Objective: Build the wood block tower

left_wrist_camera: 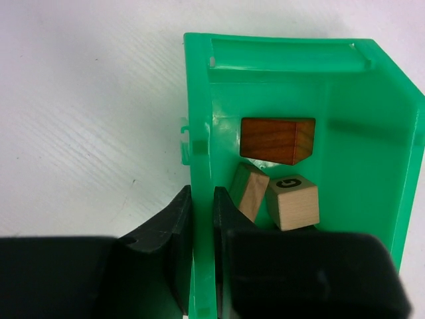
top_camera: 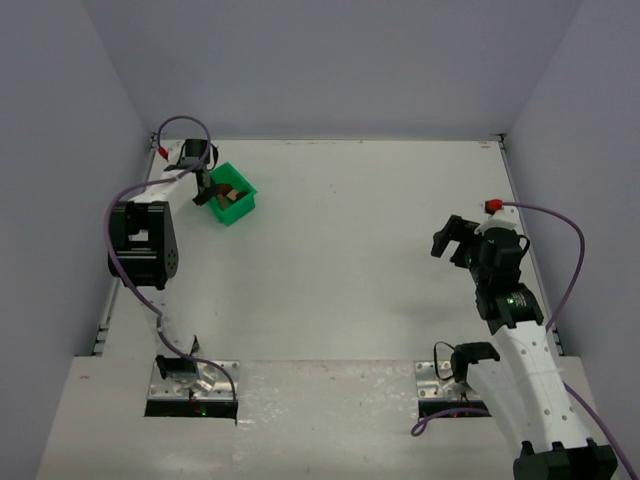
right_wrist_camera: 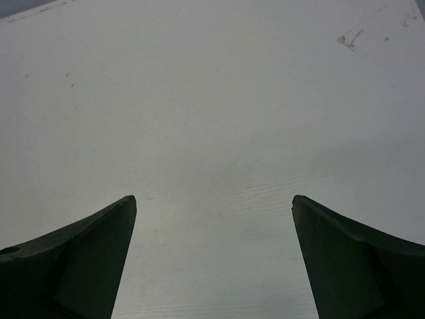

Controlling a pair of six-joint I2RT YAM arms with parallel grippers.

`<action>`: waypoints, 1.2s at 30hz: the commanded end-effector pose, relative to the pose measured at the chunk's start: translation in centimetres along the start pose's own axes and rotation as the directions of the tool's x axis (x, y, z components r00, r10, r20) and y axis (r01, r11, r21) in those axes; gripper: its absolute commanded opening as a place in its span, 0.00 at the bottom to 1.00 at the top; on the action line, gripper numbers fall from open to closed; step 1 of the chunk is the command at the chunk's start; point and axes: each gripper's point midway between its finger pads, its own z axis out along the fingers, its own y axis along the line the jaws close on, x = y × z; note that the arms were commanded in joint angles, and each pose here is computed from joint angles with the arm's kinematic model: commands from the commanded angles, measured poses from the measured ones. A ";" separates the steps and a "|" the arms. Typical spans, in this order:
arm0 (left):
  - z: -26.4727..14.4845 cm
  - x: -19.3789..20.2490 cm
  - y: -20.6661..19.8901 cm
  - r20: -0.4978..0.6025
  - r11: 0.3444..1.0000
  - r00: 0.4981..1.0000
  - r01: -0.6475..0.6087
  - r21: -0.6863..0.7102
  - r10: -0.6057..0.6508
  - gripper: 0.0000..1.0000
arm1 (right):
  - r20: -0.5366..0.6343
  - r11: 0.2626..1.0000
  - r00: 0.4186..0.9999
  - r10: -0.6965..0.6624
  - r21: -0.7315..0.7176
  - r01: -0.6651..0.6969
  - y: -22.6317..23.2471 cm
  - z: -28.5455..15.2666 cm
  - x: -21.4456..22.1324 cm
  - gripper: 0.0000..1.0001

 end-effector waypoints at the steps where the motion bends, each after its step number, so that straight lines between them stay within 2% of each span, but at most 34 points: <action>1: -6.7 -5.8 -4.9 0.214 0.967 0.976 -0.083 0.242 0.030 0.00 | 0.068 1.000 0.998 -0.005 -0.005 0.005 0.2 -0.3 -1.9 0.99; 3: -9.7 -7.1 -6.0 0.294 0.948 0.954 -0.144 0.283 0.058 0.00 | 0.066 1.000 0.998 -0.005 -0.009 0.005 0.3 -0.3 -1.9 0.99; 5: -13.2 -7.3 -7.6 0.411 0.929 0.896 -0.282 0.238 0.167 0.00 | 0.058 1.000 0.998 -0.005 -0.010 0.006 0.3 -0.3 -1.8 0.99; 7: -16.1 -5.9 -8.6 0.482 0.928 0.840 -0.350 0.131 0.249 0.00 | 0.060 1.000 0.998 -0.002 -0.009 0.003 0.3 -0.3 -1.8 0.99; 9: -17.4 -5.5 -8.1 0.517 0.932 0.806 -0.360 0.040 0.289 0.00 | 0.059 1.000 0.998 -0.002 -0.009 0.002 0.3 -0.4 -1.8 0.99; 15: -19.8 -2.9 -7.6 0.542 0.910 0.747 -0.403 -0.092 0.386 0.00 | 0.060 1.000 0.998 -0.002 -0.027 0.004 0.6 -0.4 -1.7 0.99; 18: -20.3 0.0 -7.0 0.528 0.876 0.706 -0.445 -0.187 0.471 0.00 | 0.053 1.000 0.999 -0.004 -0.031 0.006 0.7 -0.3 -1.7 0.99; 22: -20.7 2.6 -6.0 0.521 0.862 0.690 -0.442 -0.249 0.503 0.00 | 0.053 1.000 0.999 -0.004 -0.028 0.005 0.6 -0.4 -1.7 0.99; 24: -21.1 3.8 -5.4 0.532 0.850 0.664 -0.440 -0.290 0.525 0.00 | 0.055 1.000 0.999 -0.002 -0.027 0.003 0.6 -0.3 -1.7 0.99; 29: -21.3 6.6 -4.0 0.530 0.770 0.559 -0.456 -0.445 0.637 0.00 | 0.045 1.000 0.999 -0.002 -0.030 0.004 0.7 -0.2 -1.6 0.99; 32: -21.0 8.4 -4.6 0.510 0.727 0.518 -0.480 -0.491 0.687 0.00 | 0.040 1.000 0.999 -0.003 -0.024 0.004 0.6 -0.1 -1.4 0.99; 34: -21.4 8.7 -3.4 0.508 0.705 0.489 -0.475 -0.527 0.709 0.00 | 0.039 1.000 0.999 -0.004 -0.020 0.005 0.5 -0.1 -1.4 0.99; 35: -21.1 9.8 -3.8 0.494 0.661 0.439 -0.506 -0.554 0.751 0.00 | 0.038 1.000 0.999 -0.004 -0.016 0.005 0.4 -0.1 -1.4 0.99; 36: -20.9 10.4 -4.0 0.489 0.638 0.410 -0.521 -0.567 0.770 0.00 | 0.037 1.000 0.999 -0.003 -0.014 0.004 0.4 0.0 -1.4 0.99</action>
